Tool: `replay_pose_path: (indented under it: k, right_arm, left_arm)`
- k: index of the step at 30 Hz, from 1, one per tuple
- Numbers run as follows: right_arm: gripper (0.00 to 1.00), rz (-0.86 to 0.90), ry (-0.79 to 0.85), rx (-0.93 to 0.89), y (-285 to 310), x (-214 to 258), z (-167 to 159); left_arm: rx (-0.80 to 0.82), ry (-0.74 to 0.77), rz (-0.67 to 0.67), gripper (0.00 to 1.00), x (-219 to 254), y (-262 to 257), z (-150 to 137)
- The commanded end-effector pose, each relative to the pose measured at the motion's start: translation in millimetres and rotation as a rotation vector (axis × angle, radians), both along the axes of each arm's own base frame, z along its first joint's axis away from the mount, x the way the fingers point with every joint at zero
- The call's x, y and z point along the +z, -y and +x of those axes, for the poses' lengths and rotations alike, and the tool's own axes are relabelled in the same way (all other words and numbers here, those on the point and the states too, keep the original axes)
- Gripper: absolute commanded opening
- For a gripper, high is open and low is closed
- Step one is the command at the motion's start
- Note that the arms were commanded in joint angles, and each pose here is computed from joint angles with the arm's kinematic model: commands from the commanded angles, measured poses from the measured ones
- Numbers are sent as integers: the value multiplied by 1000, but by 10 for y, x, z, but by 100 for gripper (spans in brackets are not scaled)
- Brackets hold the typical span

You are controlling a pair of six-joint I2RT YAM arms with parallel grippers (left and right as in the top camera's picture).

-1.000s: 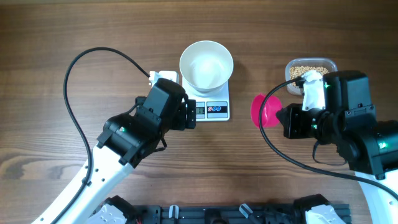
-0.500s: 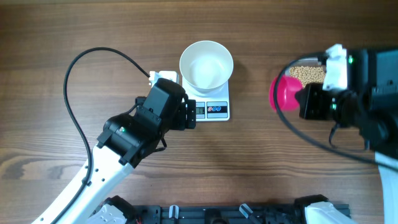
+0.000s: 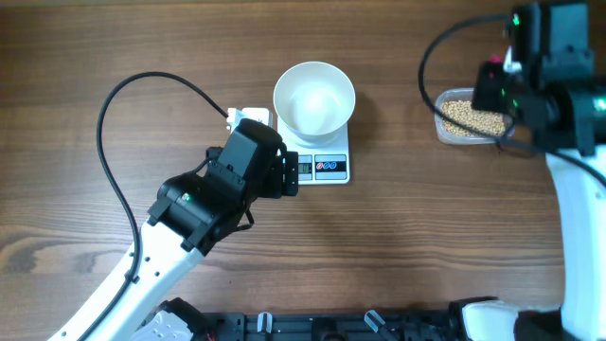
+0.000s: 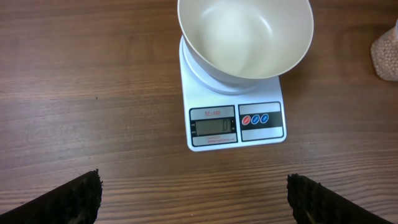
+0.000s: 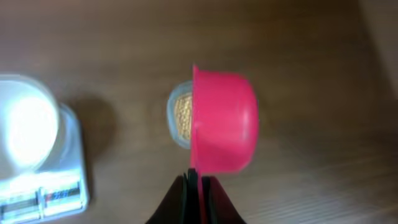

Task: Scoop item into bowl and weigh 150g on scale
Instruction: 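Lower the scoop into the soybeans with the right gripper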

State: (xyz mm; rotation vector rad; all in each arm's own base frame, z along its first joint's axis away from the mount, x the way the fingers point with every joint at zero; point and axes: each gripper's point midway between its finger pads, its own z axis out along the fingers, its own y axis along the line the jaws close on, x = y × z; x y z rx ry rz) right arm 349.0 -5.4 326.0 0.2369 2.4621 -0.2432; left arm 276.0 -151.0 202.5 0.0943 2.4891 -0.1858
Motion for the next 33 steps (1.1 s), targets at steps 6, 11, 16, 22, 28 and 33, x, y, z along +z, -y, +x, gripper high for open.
replay_pose_path:
  k: [6, 11, 16, 22, 28, 33]
  right_arm:
    - [4, -256, -133, 109, 343, -311, 422]
    - [4, -181, -258, 250, 215, -800, 600]
    - [4, -126, -282, 206, 547, -953, 652]
    - [4, -124, -229, 273, 482, -906, 785]
    - [4, -73, -217, 308, 375, -918, 794]
    - [4, -67, -217, 313, 363, -921, 792]
  left_arm:
    - [-2, 1, -3, 100, 5, 0, 9]
    - [-2, 1, -3, 100, 5, 0, 9]
    - [-2, 1, -3, 100, 5, 0, 9]
    - [-2, 1, -3, 100, 5, 0, 9]
    - [-2, 20, -16, 100, 38, 25, 45]
    - [-175, 28, -9, 100, 53, 203, 13]
